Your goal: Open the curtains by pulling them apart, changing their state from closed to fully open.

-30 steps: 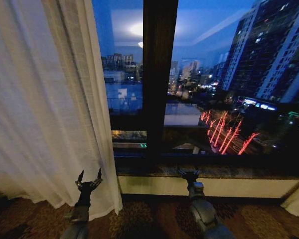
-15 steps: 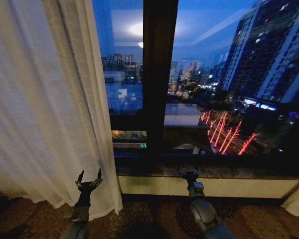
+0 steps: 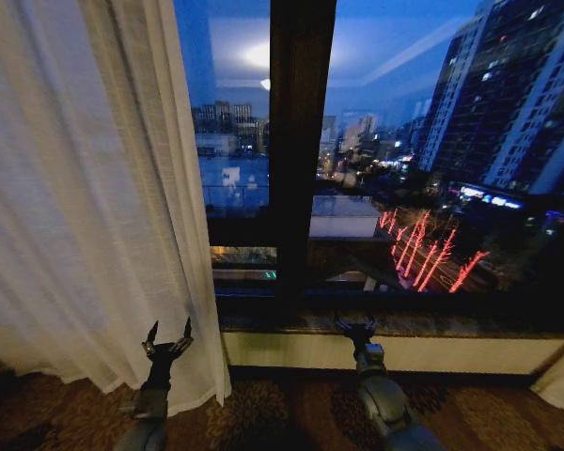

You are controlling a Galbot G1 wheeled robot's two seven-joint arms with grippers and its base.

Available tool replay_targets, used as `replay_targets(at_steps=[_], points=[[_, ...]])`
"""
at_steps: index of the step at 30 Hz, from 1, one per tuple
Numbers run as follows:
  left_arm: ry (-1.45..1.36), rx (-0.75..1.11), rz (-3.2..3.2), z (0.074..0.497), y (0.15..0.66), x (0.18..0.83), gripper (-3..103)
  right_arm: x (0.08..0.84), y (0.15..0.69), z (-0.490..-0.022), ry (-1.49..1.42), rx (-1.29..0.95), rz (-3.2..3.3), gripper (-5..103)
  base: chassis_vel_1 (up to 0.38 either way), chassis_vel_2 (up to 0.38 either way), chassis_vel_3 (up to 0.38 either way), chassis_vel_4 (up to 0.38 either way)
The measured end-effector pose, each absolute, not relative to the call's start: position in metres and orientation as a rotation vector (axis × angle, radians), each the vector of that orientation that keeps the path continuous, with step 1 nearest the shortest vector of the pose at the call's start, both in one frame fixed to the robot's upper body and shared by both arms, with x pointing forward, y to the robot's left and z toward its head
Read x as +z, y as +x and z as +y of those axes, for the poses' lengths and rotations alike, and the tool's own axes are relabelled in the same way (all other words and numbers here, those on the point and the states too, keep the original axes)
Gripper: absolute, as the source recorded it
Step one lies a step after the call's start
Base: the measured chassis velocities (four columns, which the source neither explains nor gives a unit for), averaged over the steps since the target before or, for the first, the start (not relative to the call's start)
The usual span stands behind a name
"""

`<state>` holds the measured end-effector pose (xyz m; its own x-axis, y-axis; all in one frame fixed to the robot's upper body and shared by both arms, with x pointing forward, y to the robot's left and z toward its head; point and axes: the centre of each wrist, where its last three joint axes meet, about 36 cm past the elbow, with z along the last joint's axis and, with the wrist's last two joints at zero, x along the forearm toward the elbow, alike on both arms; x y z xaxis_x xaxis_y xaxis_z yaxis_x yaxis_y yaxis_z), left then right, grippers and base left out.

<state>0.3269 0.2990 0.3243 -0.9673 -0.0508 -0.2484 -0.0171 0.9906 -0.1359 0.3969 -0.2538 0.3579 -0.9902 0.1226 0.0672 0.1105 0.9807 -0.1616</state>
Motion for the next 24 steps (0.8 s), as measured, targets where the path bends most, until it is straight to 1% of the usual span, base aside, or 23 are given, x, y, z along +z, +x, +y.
replay_targets(at_steps=[24], points=[[-0.05,-0.194,2.881,0.299,0.3269,0.3243,100,0.3579,0.3969,-0.2539,-0.18,0.242,-3.05,100,0.0,0.0,0.0,0.0]])
